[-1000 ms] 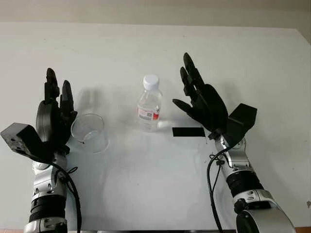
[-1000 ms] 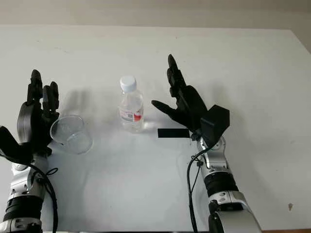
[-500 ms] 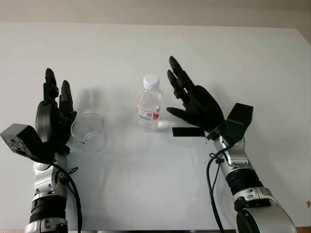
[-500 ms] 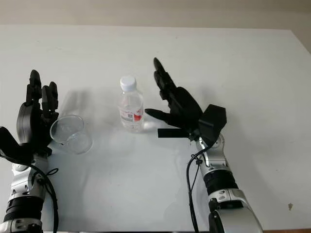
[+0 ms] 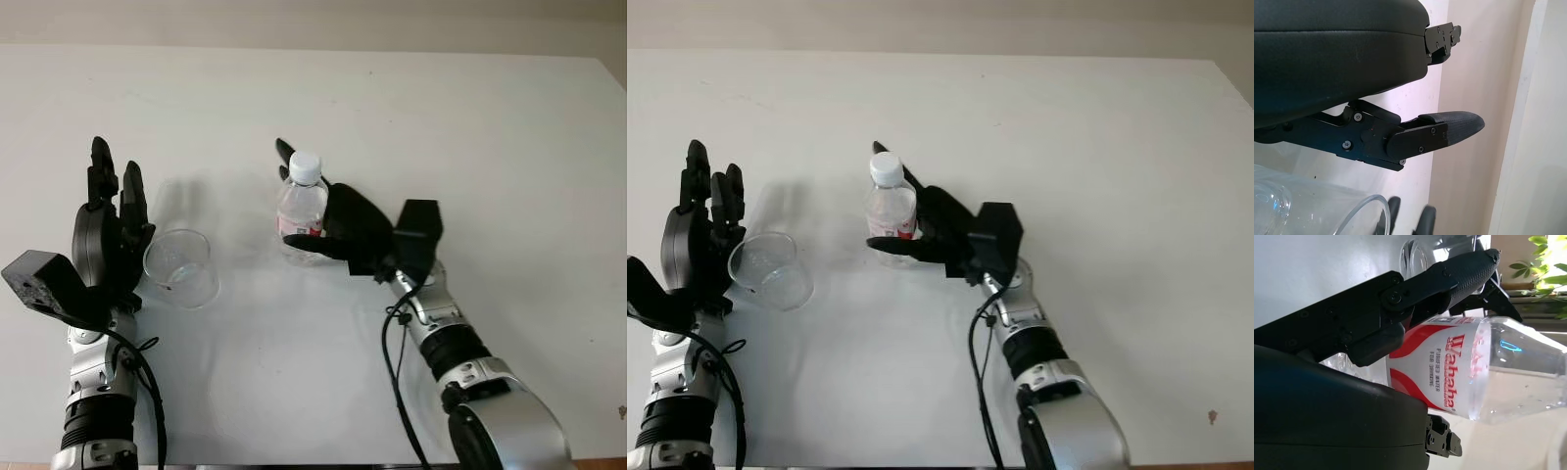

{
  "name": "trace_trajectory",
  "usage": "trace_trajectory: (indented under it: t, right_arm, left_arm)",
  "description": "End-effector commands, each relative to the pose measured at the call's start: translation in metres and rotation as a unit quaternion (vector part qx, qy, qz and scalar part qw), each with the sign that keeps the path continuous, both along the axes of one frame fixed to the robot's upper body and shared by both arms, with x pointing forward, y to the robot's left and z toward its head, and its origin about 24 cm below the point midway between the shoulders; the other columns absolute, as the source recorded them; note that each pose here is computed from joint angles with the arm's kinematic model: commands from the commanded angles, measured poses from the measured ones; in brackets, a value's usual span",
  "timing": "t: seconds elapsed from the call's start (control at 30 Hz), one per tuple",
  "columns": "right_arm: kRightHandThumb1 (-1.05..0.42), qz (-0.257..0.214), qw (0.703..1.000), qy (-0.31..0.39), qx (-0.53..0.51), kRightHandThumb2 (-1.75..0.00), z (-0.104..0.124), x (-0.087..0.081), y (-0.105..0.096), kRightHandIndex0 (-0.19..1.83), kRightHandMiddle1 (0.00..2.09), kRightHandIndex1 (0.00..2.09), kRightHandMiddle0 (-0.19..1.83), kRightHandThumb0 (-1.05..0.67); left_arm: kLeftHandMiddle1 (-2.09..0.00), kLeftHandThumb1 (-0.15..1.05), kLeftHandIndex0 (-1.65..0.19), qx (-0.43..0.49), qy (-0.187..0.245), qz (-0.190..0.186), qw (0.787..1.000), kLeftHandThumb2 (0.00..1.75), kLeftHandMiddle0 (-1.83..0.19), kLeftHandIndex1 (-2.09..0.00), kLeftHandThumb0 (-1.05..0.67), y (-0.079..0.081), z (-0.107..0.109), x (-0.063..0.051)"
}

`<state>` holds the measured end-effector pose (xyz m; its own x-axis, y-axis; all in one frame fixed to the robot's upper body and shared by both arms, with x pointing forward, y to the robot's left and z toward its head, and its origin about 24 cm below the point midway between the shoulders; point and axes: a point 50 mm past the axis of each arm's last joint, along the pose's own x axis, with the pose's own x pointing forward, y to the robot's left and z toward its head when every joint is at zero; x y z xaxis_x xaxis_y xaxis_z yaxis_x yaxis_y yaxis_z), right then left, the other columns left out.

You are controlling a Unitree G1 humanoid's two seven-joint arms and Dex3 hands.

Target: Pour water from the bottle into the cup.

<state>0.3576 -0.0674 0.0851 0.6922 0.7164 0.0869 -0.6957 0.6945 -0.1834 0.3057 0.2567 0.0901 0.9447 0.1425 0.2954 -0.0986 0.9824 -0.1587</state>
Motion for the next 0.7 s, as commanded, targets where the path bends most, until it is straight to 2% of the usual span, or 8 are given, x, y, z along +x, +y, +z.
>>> trace_trajectory:
  t: [0.0,0.37,0.4,0.43,0.47,0.5,0.57,0.67]
  right_arm:
    - [-0.96,0.008,1.000,-0.006,0.002,-0.06,0.003,0.001,0.009,-0.19,0.00,0.00,-0.19,-1.04]
    - [-0.90,0.032,0.994,0.068,0.081,-0.04,-0.003,0.002,0.020,-0.19,0.00,0.00,-0.19,-0.88]
    - [-0.88,0.032,0.993,0.077,0.090,-0.03,-0.002,0.002,0.020,-0.08,0.04,0.06,-0.11,-0.82]
    - [-0.86,0.032,0.992,0.077,0.093,-0.04,-0.001,0.003,0.019,0.01,0.37,0.47,0.00,-0.76]
    - [-0.85,0.034,0.992,0.071,0.095,-0.05,0.000,0.003,0.019,-0.04,1.30,1.41,-0.06,-0.69]
    - [-0.86,0.037,0.993,0.064,0.091,-0.06,0.001,0.003,0.019,0.18,1.69,1.74,0.08,-0.64]
    - [-0.91,0.043,0.997,0.032,0.052,-0.06,0.005,0.003,0.019,0.85,2.01,2.01,0.63,-0.64]
    - [-1.01,0.063,0.998,-0.009,0.000,-0.07,0.013,0.002,0.019,1.36,2.09,2.02,1.18,-0.64]
  left_arm:
    - [-0.05,1.05,0.16,-0.007,0.013,0.002,1.000,0.58,0.05,-0.05,-0.61,0.000,-0.010,-0.005]
    - [-0.05,1.05,0.16,-0.002,0.010,0.003,1.000,0.55,0.06,-0.05,-0.62,0.001,-0.009,-0.005]
    - [-0.05,1.05,0.16,-0.002,0.011,0.003,1.000,0.56,0.06,-0.05,-0.61,0.001,-0.009,-0.005]
    - [-0.05,1.05,0.17,-0.003,0.011,0.003,1.000,0.56,0.06,-0.05,-0.61,0.001,-0.009,-0.004]
    - [-0.06,1.05,0.16,-0.003,0.012,0.003,1.000,0.56,0.06,-0.05,-0.61,0.001,-0.009,-0.004]
    - [-0.06,1.05,0.16,-0.004,0.013,0.003,1.000,0.57,0.05,-0.05,-0.61,0.001,-0.009,-0.004]
    - [-0.06,1.05,0.16,-0.004,0.015,0.004,1.000,0.57,0.05,-0.05,-0.61,0.001,-0.009,-0.004]
    - [-0.06,1.05,0.17,-0.004,0.013,0.001,1.000,0.57,0.05,-0.05,-0.61,0.001,-0.008,-0.003]
